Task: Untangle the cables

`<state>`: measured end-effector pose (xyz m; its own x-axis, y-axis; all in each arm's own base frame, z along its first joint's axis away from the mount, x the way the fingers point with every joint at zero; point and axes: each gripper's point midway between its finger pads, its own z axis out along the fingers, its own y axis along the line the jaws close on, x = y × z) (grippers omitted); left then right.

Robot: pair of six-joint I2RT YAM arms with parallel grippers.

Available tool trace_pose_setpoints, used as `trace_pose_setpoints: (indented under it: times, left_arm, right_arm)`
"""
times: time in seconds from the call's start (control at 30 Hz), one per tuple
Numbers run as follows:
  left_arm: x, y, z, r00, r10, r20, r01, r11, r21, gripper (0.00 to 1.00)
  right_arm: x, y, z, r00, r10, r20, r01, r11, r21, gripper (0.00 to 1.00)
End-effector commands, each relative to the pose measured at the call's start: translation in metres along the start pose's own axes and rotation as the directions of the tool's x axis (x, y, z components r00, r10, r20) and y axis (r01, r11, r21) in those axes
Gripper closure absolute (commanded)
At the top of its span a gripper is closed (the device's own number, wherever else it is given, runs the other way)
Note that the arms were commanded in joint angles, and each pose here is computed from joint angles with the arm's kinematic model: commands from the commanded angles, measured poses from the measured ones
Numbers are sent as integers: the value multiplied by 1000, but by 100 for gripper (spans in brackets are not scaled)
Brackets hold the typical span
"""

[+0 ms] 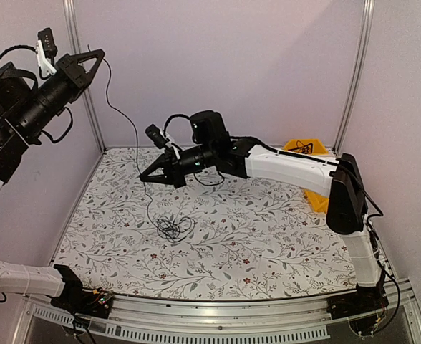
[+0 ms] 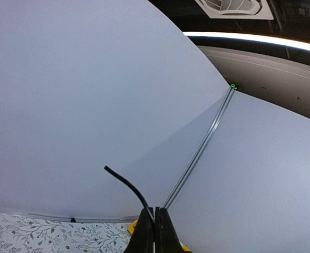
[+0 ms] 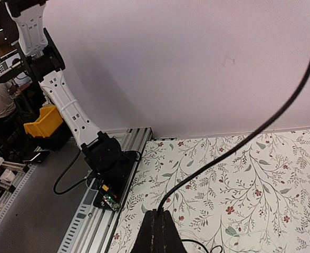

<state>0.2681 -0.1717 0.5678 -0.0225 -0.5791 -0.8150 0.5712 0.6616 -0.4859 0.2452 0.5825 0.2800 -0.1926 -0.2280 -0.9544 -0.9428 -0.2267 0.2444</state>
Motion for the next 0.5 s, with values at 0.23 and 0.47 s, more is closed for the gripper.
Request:
trace_pose_setpoints:
  times: [0.23,0.47]
  left_arm:
    - [125,116,-13,980,-69,-189,-3,935,-355,100]
    - [228,128,-5,884,-214,-415,87,948,-305,98]
  right_arm:
    - [-176,70,-137,910,-364,200,317,920,232,100]
    - [-205,56,-186,875,-440,201,342,856,387,100]
